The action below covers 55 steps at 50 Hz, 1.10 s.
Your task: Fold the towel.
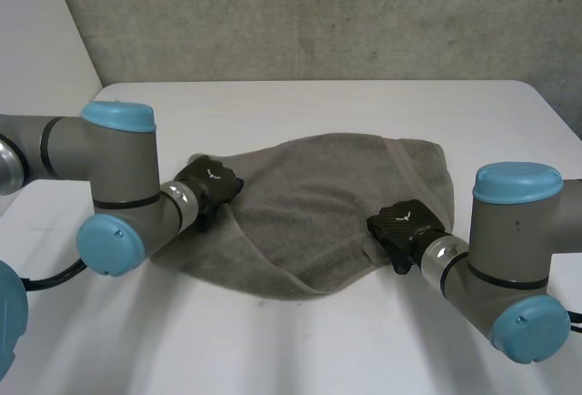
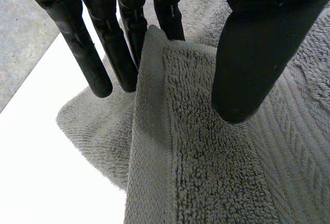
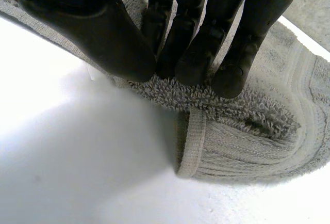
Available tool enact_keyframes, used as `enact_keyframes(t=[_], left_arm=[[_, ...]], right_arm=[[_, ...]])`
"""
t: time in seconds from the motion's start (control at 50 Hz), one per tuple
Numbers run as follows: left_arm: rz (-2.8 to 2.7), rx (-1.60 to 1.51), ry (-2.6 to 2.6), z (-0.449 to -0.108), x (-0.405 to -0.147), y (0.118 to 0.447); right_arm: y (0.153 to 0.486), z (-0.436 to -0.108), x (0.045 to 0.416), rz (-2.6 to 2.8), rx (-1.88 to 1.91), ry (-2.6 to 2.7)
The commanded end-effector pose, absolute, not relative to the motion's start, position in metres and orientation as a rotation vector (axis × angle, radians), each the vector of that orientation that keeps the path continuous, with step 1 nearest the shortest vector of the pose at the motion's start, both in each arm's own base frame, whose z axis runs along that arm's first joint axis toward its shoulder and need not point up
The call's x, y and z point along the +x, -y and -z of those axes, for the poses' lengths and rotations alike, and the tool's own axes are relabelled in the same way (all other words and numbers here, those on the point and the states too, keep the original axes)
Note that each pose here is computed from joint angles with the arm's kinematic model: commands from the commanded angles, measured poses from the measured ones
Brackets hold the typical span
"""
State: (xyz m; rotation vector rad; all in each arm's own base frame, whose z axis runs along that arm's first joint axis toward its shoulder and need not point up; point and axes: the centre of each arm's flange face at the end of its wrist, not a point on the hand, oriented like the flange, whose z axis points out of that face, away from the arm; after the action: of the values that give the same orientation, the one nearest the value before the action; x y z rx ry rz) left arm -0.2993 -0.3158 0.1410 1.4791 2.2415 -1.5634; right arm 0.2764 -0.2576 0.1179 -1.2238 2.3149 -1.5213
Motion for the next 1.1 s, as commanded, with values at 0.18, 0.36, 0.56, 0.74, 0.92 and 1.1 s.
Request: enact_keyframes(t=[0.18,0.36,0.56,0.74,0.92,1.1], left_arm=[[1.661,1.435,-2.18,-0.146,-0.3,0.317],[1.93,1.294,-2.127,-0.214,-0.298,0.299],[1.974,1.27,-2.219,-0.216,-0.295,0.289],[1.847,1.346,-2.326,-0.179,-0.293,0.285],[1.826,1.343,-2.337,-0.175,-0.292,0.284],[1.818,1.339,-2.341,-0.172,-0.29,0.283]], right_arm=[[0.258,-0.117,0.276,1.521,-1.228,-2.32],[0.26,-0.119,0.277,1.531,-1.225,-2.321],[0.26,-0.119,0.277,1.53,-1.225,-2.319],[0.259,-0.118,0.277,1.526,-1.226,-2.321],[0.259,-0.118,0.276,1.524,-1.226,-2.322],[0.259,-0.119,0.276,1.524,-1.224,-2.324]])
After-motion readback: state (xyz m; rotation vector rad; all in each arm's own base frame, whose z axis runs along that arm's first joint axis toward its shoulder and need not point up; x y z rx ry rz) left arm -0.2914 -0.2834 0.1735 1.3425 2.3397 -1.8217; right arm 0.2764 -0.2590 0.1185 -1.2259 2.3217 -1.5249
